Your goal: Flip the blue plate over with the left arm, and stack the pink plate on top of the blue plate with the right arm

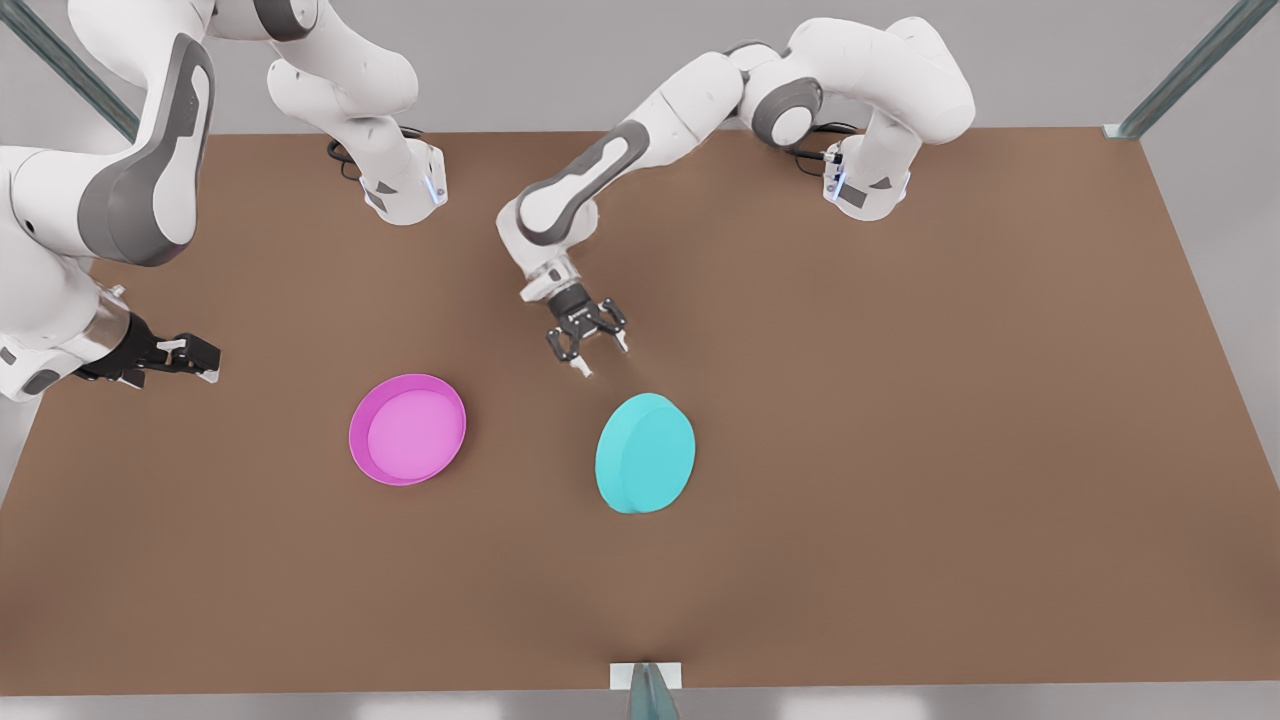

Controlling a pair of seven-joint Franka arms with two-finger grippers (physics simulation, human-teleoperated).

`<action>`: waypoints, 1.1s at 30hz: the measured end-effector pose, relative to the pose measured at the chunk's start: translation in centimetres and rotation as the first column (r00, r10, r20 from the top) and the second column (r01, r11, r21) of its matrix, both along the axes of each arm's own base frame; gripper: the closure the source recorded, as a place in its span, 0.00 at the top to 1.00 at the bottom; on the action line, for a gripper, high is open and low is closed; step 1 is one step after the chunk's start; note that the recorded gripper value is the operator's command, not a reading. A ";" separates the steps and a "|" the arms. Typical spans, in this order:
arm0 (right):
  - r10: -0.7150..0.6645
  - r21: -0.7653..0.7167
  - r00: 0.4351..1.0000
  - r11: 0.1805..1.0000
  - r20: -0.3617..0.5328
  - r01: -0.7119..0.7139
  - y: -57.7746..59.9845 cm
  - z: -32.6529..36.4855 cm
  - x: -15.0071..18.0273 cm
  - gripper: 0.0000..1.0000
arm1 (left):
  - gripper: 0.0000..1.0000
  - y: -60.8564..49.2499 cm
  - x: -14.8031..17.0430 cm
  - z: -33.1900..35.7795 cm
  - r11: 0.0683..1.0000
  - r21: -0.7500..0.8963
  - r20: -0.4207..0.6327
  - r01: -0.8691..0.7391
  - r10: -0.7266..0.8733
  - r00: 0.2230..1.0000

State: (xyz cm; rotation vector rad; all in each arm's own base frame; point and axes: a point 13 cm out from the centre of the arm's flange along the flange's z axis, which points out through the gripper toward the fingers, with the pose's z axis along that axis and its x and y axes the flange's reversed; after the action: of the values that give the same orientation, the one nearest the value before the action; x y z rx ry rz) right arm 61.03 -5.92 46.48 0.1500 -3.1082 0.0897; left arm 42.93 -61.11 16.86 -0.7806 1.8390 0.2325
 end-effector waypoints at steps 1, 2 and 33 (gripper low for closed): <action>0.000 0.000 1.000 1.000 -0.001 0.000 0.0 0.0 0.0 1.00 | 1.00 -1.7 -2.0 6.1 0.986 -0.158 -0.088 -0.048 0.034 0.996; 0.000 0.000 1.000 1.000 -0.001 0.000 0.0 0.0 0.0 1.00 | 1.00 -1.6 -3.0 12.3 0.951 -0.283 -0.192 -0.126 0.072 0.979; -0.318 0.261 0.946 0.910 -0.055 0.321 4.4 -39.1 -6.4 1.00 | 1.00 55.2 13.7 34.1 0.837 -0.539 -0.786 -0.089 -0.463 0.410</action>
State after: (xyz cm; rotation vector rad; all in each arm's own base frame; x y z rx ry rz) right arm 54.68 -1.50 7.37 -0.3548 -3.0668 -0.3371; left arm 56.63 -5.93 50.97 -0.8429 3.1416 -0.0384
